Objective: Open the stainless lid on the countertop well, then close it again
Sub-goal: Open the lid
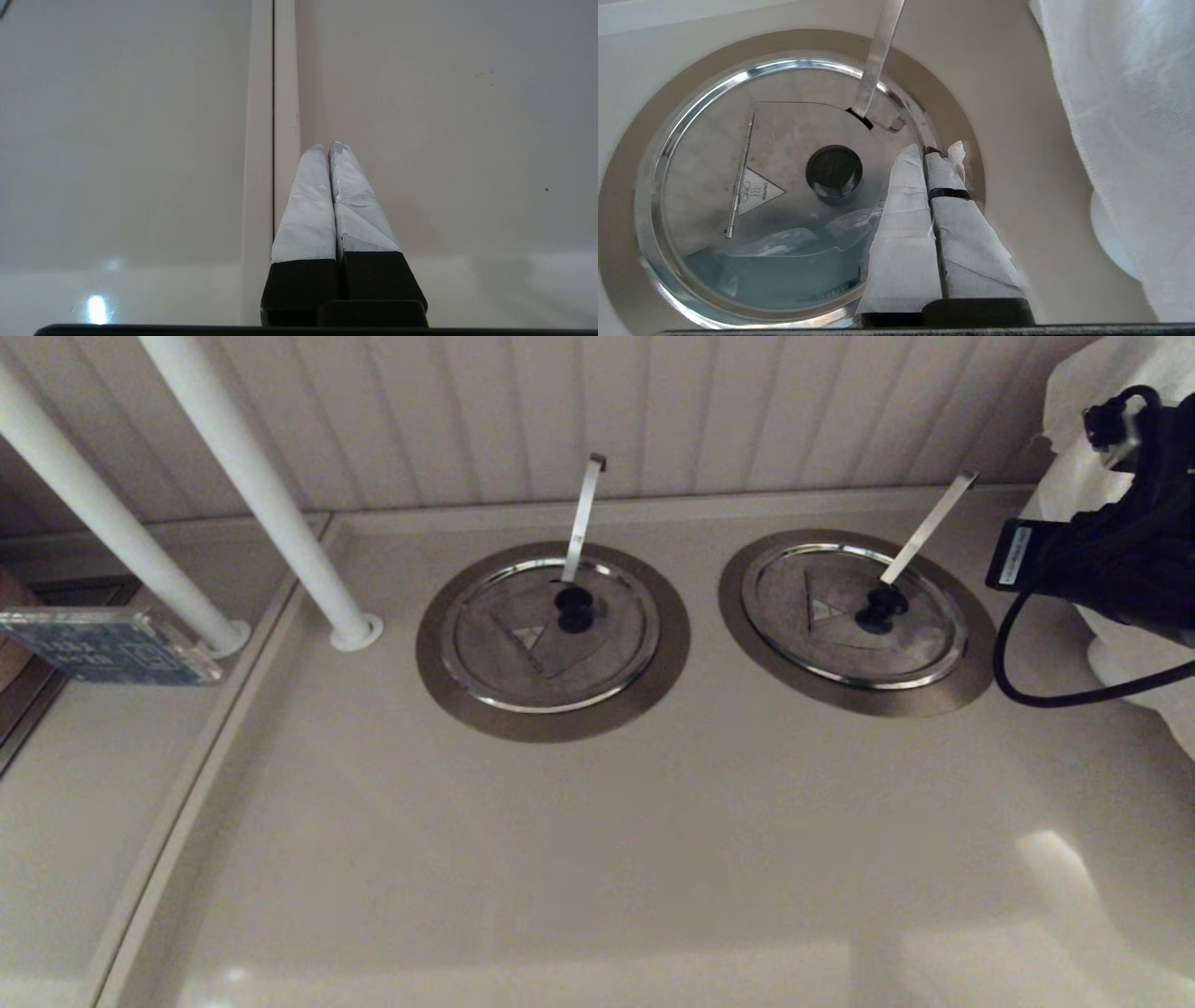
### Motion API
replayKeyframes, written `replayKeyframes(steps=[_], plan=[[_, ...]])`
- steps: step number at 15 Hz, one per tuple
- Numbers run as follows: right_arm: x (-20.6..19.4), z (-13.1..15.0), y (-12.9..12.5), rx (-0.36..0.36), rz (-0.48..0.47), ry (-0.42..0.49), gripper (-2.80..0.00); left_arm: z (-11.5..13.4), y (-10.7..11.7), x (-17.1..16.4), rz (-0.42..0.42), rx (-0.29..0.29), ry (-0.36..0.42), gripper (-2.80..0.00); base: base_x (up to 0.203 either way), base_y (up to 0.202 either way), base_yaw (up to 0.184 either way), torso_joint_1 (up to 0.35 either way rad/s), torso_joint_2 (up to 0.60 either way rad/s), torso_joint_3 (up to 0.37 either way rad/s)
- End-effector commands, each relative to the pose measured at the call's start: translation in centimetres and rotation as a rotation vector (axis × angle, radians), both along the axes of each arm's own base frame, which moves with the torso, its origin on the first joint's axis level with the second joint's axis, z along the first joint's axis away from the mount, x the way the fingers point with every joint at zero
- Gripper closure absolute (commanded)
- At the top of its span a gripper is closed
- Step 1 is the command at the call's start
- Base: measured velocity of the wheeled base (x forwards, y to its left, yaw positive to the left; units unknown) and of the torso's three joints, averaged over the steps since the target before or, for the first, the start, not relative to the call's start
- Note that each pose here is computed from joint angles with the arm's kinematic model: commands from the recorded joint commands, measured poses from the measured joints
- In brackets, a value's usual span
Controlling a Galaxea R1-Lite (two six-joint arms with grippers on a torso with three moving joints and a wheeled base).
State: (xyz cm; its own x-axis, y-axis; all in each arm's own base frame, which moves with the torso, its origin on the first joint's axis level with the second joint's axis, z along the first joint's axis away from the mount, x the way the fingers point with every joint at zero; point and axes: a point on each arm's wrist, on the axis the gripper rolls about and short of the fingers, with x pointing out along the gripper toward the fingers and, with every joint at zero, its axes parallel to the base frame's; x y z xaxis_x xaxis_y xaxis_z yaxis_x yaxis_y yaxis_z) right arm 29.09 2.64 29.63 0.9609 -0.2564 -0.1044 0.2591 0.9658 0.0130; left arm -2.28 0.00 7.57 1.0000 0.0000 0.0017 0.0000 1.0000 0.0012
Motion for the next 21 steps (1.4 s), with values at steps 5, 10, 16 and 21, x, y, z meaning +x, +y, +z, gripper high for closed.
replayKeyframes(steps=[5,10,16,21], plan=[[0.6,-0.8,0.8,0.012,0.028,0.022,-2.8,0.0,0.0,0.0,0.0,0.0,-0.001,0.0,0.0,0.0,0.0,0.0,0.0,0.0],[3.2,-3.9,1.8,0.04,0.138,-0.004,-2.8,0.0,0.0,0.0,0.0,0.0,-0.003,0.0,0.0,0.0,0.0,0.0,0.0,0.0],[7.2,-8.7,2.4,0.041,0.136,-0.066,-2.8,0.0,0.0,0.0,0.0,0.0,-0.001,0.0,0.0,0.0,0.0,0.0,0.0,0.0],[7.8,-9.2,2.9,0.046,0.145,-0.094,-2.8,0.0,0.0,0.0,0.0,0.0,-0.003,0.0,0.0,0.0,0.0,0.0,0.0,0.0]])
